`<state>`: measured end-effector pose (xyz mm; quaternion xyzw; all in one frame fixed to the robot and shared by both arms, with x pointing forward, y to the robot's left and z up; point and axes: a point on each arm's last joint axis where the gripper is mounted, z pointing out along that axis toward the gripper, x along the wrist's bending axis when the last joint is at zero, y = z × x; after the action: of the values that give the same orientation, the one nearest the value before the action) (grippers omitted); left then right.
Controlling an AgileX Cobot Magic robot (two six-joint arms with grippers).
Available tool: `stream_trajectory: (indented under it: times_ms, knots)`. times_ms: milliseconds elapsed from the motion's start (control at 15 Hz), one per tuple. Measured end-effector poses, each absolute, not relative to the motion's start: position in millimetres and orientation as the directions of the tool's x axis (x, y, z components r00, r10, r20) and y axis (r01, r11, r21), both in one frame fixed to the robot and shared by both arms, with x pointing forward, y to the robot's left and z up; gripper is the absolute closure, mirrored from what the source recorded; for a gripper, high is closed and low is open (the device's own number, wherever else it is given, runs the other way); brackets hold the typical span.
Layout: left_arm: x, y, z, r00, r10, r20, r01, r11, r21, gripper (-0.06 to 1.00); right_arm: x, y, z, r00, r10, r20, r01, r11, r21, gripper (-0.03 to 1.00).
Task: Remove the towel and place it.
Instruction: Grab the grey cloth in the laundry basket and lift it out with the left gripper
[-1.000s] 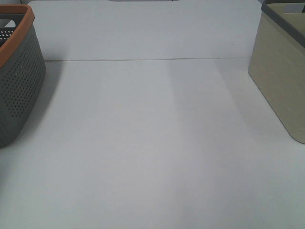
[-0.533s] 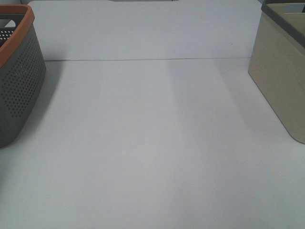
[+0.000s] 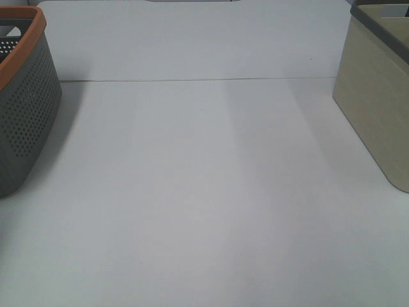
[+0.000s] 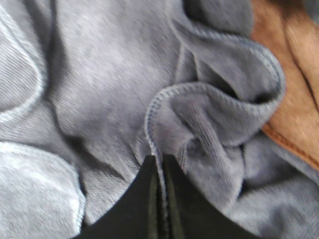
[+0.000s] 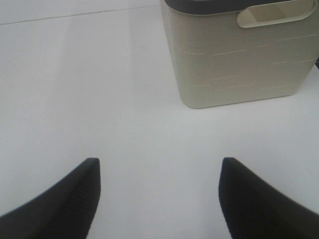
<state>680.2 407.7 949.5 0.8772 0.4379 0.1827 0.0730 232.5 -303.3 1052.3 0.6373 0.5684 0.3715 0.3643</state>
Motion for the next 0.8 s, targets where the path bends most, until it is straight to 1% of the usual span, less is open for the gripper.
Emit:
stream_trajectory:
  times_ms: [133, 200, 333, 400, 467, 533, 600, 800]
  knots:
    - [677, 408, 959, 0.554, 0.788, 0.27, 0.736, -0.614, 0.284, 0.94, 232, -303, 1052, 0.078, 0.995, 0.059, 0.454, -0.088, 0.887, 0.29]
    - [675, 408, 971, 0.55, 0.783, 0.29, 0.729, -0.62, 0.291, 0.94, 232, -303, 1052, 0.078, 0.995, 0.059, 0.454, -0.088, 0.887, 0.29]
    - [664, 405, 1009, 0.537, 0.777, 0.328, 0.711, -0.626, 0.319, 0.94, 232, -303, 1052, 0.078, 0.995, 0.059, 0.454, -0.088, 0.887, 0.29]
    - [652, 401, 1040, 0.53, 0.773, 0.349, 0.7, -0.631, 0.335, 0.94, 232, -303, 1052, 0.078, 0.995, 0.059, 0.454, -0.088, 0.887, 0.29]
    - [642, 399, 1058, 0.53, 0.771, 0.353, 0.696, -0.633, 0.339, 0.94, 232, -303, 1052, 0.078, 0.995, 0.059, 0.454, -0.088, 0.887, 0.29]
    - [637, 398, 1065, 0.531, 0.771, 0.352, 0.695, -0.634, 0.339, 0.94, 232, -303, 1052, 0.078, 0.995, 0.059, 0.454, -0.088, 0.887, 0.29]
    - [622, 393, 1086, 0.537, 0.768, 0.349, 0.693, -0.637, 0.337, 0.94, 232, -303, 1052, 0.078, 0.995, 0.059, 0.454, -0.088, 0.887, 0.29]
    - [602, 388, 1117, 0.53, 0.763, 0.369, 0.681, -0.643, 0.351, 0.94, 232, -303, 1052, 0.078, 0.995, 0.059, 0.454, -0.088, 0.887, 0.29]
